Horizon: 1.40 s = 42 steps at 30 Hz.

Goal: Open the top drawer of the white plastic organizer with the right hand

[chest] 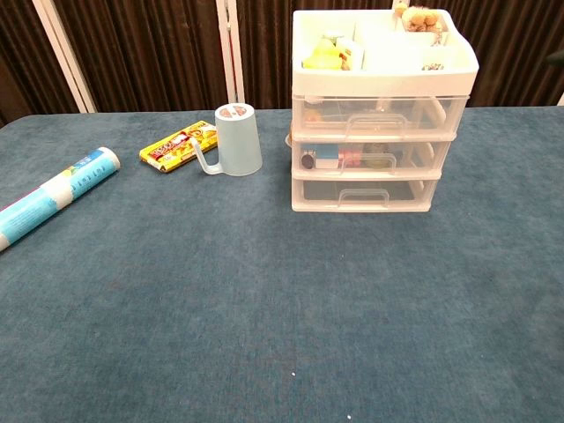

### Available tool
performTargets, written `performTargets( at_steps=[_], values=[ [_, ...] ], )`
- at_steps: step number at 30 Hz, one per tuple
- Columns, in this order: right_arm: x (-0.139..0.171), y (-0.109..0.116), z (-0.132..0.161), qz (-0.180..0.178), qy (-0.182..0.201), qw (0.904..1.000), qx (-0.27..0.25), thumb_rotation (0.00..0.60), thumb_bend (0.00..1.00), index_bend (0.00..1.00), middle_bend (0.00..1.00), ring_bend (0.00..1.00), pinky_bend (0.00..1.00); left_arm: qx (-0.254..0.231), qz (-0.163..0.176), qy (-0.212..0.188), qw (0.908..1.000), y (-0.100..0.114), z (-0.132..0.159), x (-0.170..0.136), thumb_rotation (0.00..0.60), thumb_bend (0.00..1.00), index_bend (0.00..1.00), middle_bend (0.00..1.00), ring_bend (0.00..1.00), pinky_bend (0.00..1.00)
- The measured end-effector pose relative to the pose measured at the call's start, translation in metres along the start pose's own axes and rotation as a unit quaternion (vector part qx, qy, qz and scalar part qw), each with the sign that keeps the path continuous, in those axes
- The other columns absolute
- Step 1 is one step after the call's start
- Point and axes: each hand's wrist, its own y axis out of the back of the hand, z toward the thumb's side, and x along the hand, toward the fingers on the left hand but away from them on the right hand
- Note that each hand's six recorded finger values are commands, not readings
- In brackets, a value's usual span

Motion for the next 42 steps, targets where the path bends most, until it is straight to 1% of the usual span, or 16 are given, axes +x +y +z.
performTargets(
  at_steps=[4,9,12,15,24,32,37,42],
  values=[
    [-0.018,-0.025,0.011,0.043,-0.022,0.9968,-0.063,0.6,0.82,0.0,0.88,0.83,0.95,-0.006,0.0,0.0,1.0,0.002,-0.001,0.0,0.6,0.0,0.0,0.0,0.0,0.05],
    [-0.036,-0.064,0.028,0.09,-0.035,0.9876,-0.123,0.6,0.82,0.0,0.88,0.84,0.95,-0.011,-0.002,-0.001,0.9999,0.002,-0.001,0.0,0.6,0.0,0.0,0.0,0.0,0.05],
    [-0.043,-0.082,0.034,0.107,-0.041,0.9825,-0.146,0.6,0.82,0.0,0.88,0.84,0.95,-0.015,-0.003,-0.002,0.9999,0.002,-0.002,0.0,0.6,0.0,0.0,0.0,0.0,0.05],
    [-0.051,-0.094,0.037,0.116,-0.051,0.9782,-0.164,0.6,0.82,0.0,0.88,0.83,0.95,-0.019,-0.005,-0.003,0.9998,0.002,-0.001,0.0,0.6,0.0,0.0,0.0,0.0,0.05],
    [-0.084,-0.11,0.033,0.114,-0.082,0.9665,-0.215,0.6,0.82,0.0,0.88,0.84,0.95,-0.029,-0.016,-0.005,0.9994,0.0,0.0,0.002,0.6,0.0,0.0,0.0,0.0,0.05],
    [-0.117,-0.107,0.031,0.082,-0.097,0.9574,-0.26,0.6,0.82,0.0,0.88,0.83,0.95,-0.041,-0.027,-0.003,0.9988,-0.003,0.0,0.005,0.6,0.0,0.0,0.0,0.0,0.05],
    [-0.123,-0.107,0.024,0.074,-0.11,0.9524,-0.274,0.6,0.82,0.0,0.88,0.83,0.95,-0.047,-0.031,-0.001,0.9984,-0.003,-0.001,0.006,0.6,0.0,0.0,0.0,0.0,0.05],
    [-0.124,-0.108,0.026,0.077,-0.11,0.947,-0.292,0.6,0.82,0.0,0.87,0.83,0.95,-0.047,-0.035,-0.002,0.9983,-0.004,0.0,0.006,0.6,0.0,0.0,0.0,0.0,0.05]
  ],
)
